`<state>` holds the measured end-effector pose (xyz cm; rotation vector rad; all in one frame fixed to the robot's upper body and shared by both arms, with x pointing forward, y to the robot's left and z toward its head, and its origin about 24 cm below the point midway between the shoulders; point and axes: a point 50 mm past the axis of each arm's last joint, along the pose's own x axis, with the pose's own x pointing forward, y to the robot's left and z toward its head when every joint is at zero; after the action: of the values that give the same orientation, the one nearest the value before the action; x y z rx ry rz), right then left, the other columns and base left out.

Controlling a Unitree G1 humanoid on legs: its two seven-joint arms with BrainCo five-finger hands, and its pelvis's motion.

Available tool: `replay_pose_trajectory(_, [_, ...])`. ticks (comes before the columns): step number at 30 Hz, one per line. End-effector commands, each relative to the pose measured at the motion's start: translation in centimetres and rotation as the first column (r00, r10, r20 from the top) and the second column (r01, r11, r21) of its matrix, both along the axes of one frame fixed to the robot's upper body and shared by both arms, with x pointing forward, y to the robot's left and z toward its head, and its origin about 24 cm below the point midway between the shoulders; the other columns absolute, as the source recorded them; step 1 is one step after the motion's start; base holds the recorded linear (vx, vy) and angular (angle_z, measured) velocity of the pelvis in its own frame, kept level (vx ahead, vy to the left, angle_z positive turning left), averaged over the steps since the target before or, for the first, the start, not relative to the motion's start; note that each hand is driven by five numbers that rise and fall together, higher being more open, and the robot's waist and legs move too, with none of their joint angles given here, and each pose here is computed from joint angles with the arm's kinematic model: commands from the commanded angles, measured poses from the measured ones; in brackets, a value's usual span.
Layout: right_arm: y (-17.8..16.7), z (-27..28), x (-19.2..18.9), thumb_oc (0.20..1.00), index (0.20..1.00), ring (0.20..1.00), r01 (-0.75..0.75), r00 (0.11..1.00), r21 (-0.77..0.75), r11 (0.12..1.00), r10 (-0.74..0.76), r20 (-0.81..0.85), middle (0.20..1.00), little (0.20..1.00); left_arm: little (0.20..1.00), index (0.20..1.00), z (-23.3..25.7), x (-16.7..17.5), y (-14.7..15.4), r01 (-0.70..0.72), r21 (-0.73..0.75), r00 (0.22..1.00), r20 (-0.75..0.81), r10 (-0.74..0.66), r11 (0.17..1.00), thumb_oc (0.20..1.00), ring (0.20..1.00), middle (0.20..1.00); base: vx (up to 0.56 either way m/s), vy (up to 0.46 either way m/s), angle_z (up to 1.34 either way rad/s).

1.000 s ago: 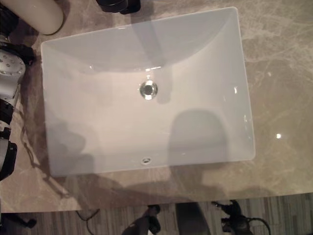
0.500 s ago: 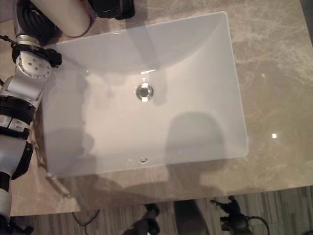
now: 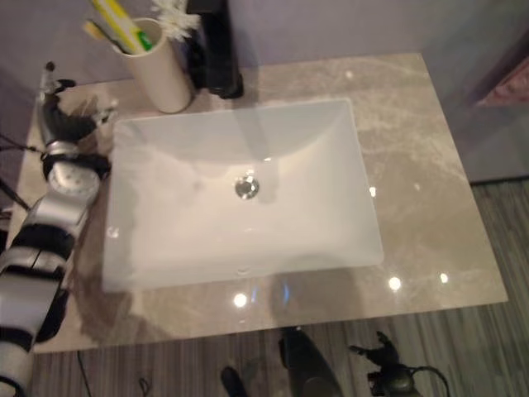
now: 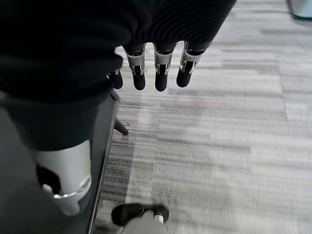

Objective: Put brush and paste in cup on sink, flatten towel.

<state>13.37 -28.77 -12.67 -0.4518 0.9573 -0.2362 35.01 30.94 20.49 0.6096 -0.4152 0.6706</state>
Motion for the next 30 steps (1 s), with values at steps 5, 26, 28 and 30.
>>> replay_pose_trajectory(5, [-1.8,-0.3,-2.8,1.000,1.000,1.000,0.016,0.995,-0.040,0.999,-0.020,-0.102,1.000,1.000,1.000,1.000,-4.0,-7.9,7.5,-0.244,-0.078,0.969,0.024,0.247,0.967,1.000,1.000,1.000,-0.15,0.188,0.10])
replay_pose_trajectory(26, [-3.1,-1.2,-7.6,1.000,1.000,1.000,0.022,0.938,-0.045,0.999,-0.036,-0.344,1.000,1.000,1.000,1.000,-33.7,-21.9,-3.7,-0.251,-0.428,0.228,-0.898,-0.377,0.868,1.000,1.000,1.000,-0.20,0.148,-0.21])
replay_pose_trajectory(28, [-3.0,-1.2,-7.3,1.000,1.000,1.000,0.026,0.939,-0.045,0.999,-0.040,-0.342,1.000,1.000,1.000,1.000,-34.0,-21.3,-6.2,-0.155,-0.493,0.200,-0.864,-0.461,0.856,1.000,1.000,1.000,-0.17,-0.021,-0.47])
replay_pose_trajectory(30, [-2.9,-1.2,-7.2,1.000,1.000,1.000,0.029,0.940,-0.046,0.999,-0.043,-0.340,1.000,1.000,1.000,1.000,-34.1,-21.2,-7.2,-0.126,-0.515,0.186,-0.852,-0.490,0.848,1.000,1.000,1.000,-0.11,-0.054,-0.53])
